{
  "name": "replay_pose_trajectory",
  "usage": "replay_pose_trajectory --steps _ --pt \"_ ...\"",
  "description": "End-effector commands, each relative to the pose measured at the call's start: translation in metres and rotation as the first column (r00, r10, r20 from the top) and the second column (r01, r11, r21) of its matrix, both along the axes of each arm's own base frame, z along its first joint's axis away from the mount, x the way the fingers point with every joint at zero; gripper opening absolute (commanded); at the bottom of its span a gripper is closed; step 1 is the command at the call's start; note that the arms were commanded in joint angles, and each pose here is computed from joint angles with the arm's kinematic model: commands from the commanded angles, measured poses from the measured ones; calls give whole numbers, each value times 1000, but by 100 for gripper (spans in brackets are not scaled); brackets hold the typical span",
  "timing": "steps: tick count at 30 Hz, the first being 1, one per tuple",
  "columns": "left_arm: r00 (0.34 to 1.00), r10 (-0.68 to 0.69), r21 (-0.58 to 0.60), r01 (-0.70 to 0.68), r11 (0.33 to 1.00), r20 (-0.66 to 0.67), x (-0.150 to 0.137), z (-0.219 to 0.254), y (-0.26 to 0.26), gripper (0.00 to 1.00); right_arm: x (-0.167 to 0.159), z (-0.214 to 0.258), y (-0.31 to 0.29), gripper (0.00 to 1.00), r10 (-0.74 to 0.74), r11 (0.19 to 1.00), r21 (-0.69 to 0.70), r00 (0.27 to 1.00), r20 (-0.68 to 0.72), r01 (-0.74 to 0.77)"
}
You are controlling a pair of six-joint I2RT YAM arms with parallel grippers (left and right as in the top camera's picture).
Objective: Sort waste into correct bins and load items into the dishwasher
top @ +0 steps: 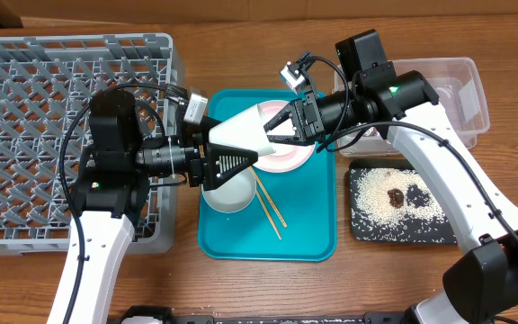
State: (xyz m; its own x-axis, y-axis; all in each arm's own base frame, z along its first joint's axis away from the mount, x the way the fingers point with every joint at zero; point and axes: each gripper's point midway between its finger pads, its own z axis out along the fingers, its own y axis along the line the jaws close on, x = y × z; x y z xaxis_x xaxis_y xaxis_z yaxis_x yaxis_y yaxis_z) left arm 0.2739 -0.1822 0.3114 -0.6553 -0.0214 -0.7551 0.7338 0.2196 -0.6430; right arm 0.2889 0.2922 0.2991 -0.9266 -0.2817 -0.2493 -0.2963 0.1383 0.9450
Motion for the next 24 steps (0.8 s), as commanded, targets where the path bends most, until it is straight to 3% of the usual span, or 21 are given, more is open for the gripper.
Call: replay_pose_trajectory --steps 1,15,24 --pt "999 -33 -10 34 999 34 -3 7 -3 83 -5 6 1 4 22 999 29 1000 6 -23" --pt "995 -32 -13 33 999 90 0 13 -3 85 -8 4 0 4 20 1000 15 1000 -21 -20" --pt "995 -32 -12 33 999 93 1 14 -3 72 -8 4 0 4 20 1000 15 1000 -20 -20"
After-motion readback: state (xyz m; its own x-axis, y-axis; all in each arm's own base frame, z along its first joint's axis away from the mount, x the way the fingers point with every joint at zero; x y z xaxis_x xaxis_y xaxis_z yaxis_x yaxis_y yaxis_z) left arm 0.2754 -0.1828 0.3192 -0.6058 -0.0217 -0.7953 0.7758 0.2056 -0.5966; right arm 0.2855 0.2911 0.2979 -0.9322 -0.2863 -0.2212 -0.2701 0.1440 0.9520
